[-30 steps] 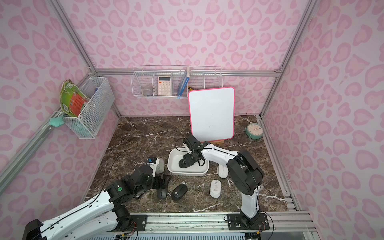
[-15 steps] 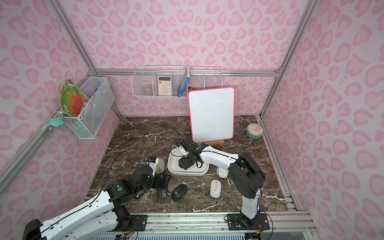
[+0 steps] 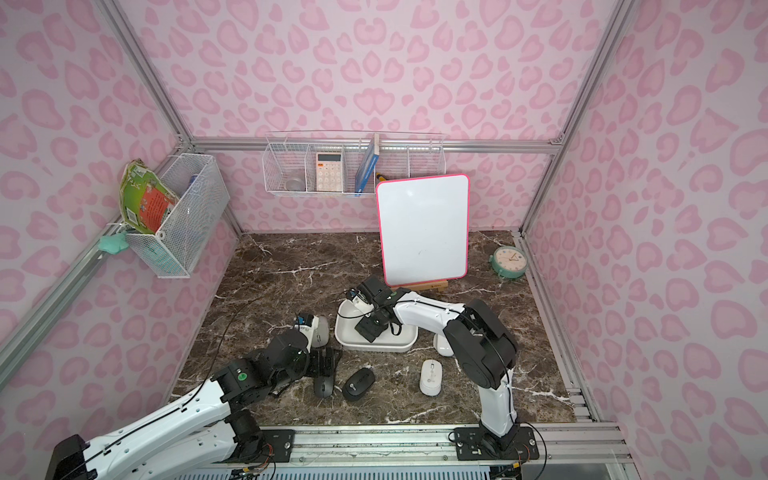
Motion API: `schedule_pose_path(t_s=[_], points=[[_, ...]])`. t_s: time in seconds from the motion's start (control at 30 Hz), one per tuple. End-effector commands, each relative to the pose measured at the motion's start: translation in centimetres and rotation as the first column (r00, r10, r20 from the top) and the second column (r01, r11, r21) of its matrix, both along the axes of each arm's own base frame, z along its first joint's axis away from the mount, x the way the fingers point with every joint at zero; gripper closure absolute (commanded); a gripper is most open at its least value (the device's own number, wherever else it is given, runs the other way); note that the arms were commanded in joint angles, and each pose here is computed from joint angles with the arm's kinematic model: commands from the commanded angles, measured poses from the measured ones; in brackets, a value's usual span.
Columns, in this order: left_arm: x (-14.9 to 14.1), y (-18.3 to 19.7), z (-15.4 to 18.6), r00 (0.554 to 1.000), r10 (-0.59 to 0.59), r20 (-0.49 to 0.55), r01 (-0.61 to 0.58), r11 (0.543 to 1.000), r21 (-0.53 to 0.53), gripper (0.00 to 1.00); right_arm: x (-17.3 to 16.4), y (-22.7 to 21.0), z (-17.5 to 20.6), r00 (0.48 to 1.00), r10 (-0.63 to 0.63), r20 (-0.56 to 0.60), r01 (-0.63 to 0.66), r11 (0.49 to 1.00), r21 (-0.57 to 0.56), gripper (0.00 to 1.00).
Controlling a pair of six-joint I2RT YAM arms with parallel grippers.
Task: Take out the mouse from the storage box
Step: Pick up the mouse from the storage box.
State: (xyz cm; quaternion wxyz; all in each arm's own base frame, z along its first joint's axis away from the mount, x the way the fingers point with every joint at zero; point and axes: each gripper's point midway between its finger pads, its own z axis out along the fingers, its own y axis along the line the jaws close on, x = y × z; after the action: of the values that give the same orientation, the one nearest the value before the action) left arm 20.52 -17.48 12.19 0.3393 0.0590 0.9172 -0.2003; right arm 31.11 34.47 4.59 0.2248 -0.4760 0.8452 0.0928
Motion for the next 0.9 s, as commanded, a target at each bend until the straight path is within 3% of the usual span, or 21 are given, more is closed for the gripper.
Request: schedule_pose_path(t_s=[0.0, 0.47, 0.53, 0.63, 0.7, 0.87], points=[[0.2, 0.2, 0.1, 1.000, 0.016, 0.011, -0.016, 1.000, -0.006, 0.02, 0.5, 0.4, -0.4, 1.000, 0.024, 0.005, -0.024, 1.000, 0.010, 0.12], [0.2, 0.5, -0.8, 0.999, 0.038, 0.003, -0.038, 0.999, -0.008, 0.02, 0.4, -0.4, -1.0, 0.998, -0.044, -0.045, 0.045, 0.999, 0.020, 0.42], [0.1, 0.5, -0.7, 0.999, 0.039, 0.000, -0.039, 0.999, -0.007, 0.02, 0.3, -0.5, -1.1, 0.997, -0.048, -0.052, 0.049, 0.999, 0.019, 0.41], [0.1, 0.4, -0.5, 0.999, 0.033, 0.006, -0.033, 0.999, -0.011, 0.02, 0.5, -0.9, -1.0, 0.996, -0.073, -0.046, 0.074, 0.997, 0.013, 0.24], [0.0, 0.6, -0.5, 0.999, 0.034, 0.004, -0.034, 0.999, -0.003, 0.02, 0.6, -1.3, -1.1, 0.995, -0.086, -0.049, 0.087, 0.996, 0.017, 0.18], [-0.2, 0.8, -0.7, 0.999, 0.037, 0.003, -0.037, 0.999, -0.013, 0.02, 0.5, -2.5, -1.8, 0.992, -0.109, -0.067, 0.110, 0.994, 0.011, 0.16]])
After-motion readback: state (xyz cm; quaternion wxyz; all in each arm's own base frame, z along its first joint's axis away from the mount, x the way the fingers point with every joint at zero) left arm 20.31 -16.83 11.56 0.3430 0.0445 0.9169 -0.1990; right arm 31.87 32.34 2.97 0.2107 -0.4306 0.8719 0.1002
